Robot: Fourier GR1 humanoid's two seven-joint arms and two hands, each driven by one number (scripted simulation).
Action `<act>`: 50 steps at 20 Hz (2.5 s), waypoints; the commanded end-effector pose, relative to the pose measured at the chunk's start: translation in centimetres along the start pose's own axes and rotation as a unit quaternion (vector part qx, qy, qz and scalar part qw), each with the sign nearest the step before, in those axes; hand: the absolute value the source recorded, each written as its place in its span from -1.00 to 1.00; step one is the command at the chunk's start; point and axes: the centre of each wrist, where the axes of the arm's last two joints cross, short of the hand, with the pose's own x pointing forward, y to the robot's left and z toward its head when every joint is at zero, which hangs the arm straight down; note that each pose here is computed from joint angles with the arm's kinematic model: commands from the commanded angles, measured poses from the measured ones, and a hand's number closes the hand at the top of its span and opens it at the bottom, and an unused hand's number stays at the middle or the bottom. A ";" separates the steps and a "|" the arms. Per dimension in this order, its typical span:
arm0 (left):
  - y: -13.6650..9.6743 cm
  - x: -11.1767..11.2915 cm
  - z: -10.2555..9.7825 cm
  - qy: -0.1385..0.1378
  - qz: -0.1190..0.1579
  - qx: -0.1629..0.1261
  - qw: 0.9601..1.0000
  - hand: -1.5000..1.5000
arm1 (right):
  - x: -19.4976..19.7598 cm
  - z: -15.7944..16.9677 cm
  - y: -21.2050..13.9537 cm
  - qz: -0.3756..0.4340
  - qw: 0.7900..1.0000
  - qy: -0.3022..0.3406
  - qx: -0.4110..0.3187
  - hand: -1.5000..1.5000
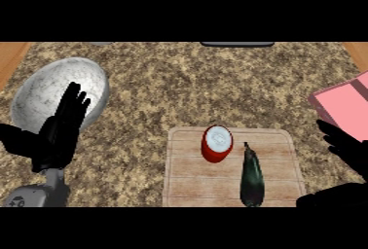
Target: Pick the eggplant from the cutting board and place it in the cardboard box
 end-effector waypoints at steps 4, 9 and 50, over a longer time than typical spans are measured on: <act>0.8 0.7 -0.3 -0.004 0.007 -0.009 1.000 0.00 | 2.3 -0.7 2.5 -0.016 0.999 0.047 0.003 -1.00; 1.7 -0.1 -0.2 -0.001 -0.002 -0.003 1.000 0.00 | -0.2 -3.4 4.1 -0.003 0.998 0.057 -0.008 -1.00; -0.2 1.2 -0.6 -0.007 0.000 0.002 1.000 0.00 | -1.1 -6.0 10.3 0.019 0.996 0.084 0.021 -1.00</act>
